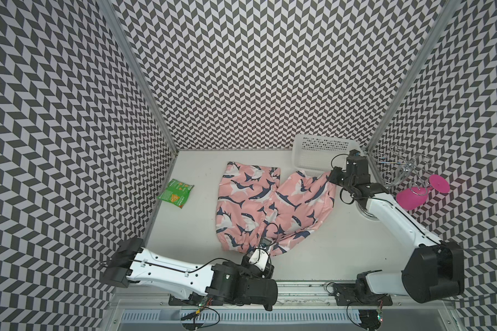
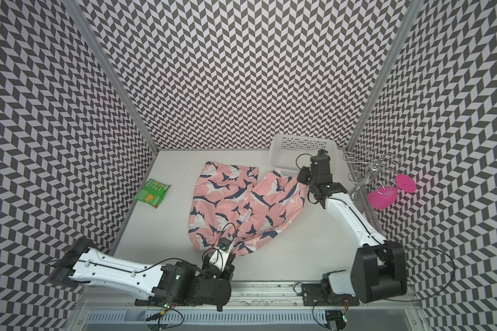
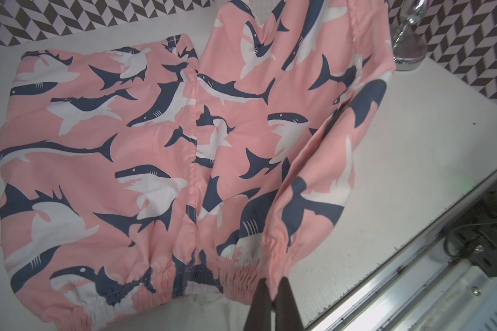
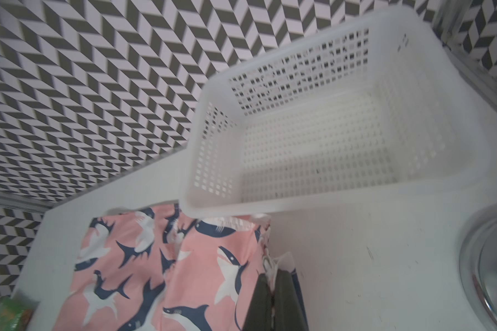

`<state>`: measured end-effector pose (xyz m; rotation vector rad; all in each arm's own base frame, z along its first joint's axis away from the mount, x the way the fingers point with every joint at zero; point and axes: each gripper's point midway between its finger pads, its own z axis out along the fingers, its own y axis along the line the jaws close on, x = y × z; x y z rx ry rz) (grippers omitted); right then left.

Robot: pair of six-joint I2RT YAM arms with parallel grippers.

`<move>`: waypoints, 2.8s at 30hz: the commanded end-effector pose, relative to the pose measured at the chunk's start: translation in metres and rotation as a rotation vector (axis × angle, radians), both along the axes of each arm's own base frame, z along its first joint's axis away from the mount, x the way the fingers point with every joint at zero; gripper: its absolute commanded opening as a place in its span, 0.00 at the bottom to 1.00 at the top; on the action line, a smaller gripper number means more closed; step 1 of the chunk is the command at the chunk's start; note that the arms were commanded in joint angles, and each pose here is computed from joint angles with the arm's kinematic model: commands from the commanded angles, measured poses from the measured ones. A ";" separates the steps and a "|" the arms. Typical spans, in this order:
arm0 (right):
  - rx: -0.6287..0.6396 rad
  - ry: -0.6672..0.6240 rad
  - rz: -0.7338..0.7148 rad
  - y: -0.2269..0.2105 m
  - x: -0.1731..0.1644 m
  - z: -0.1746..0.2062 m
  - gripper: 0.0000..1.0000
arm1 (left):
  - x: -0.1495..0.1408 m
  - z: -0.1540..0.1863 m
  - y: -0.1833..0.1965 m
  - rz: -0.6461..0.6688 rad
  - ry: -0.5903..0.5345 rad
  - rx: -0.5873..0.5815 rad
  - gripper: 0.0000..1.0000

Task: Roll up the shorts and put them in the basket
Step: Fold the shorts at the center of the board, then adjust the shorts at the center of the board.

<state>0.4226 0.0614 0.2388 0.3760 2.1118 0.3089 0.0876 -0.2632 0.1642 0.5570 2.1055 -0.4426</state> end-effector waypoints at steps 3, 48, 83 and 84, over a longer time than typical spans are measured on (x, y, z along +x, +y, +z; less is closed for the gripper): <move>0.004 -0.136 0.014 0.001 -0.003 0.065 0.00 | -0.021 0.012 -0.013 -0.154 0.006 -0.058 0.00; 0.080 -0.381 0.710 0.418 0.126 0.011 0.54 | 0.024 -0.086 0.162 0.816 0.453 -0.166 0.51; -0.027 0.341 0.484 0.252 0.057 -0.220 0.46 | 0.054 -0.160 0.140 0.703 0.513 0.099 0.43; -0.035 0.346 0.455 0.249 0.066 -0.222 0.46 | 0.055 -0.159 0.140 0.701 0.512 0.095 0.42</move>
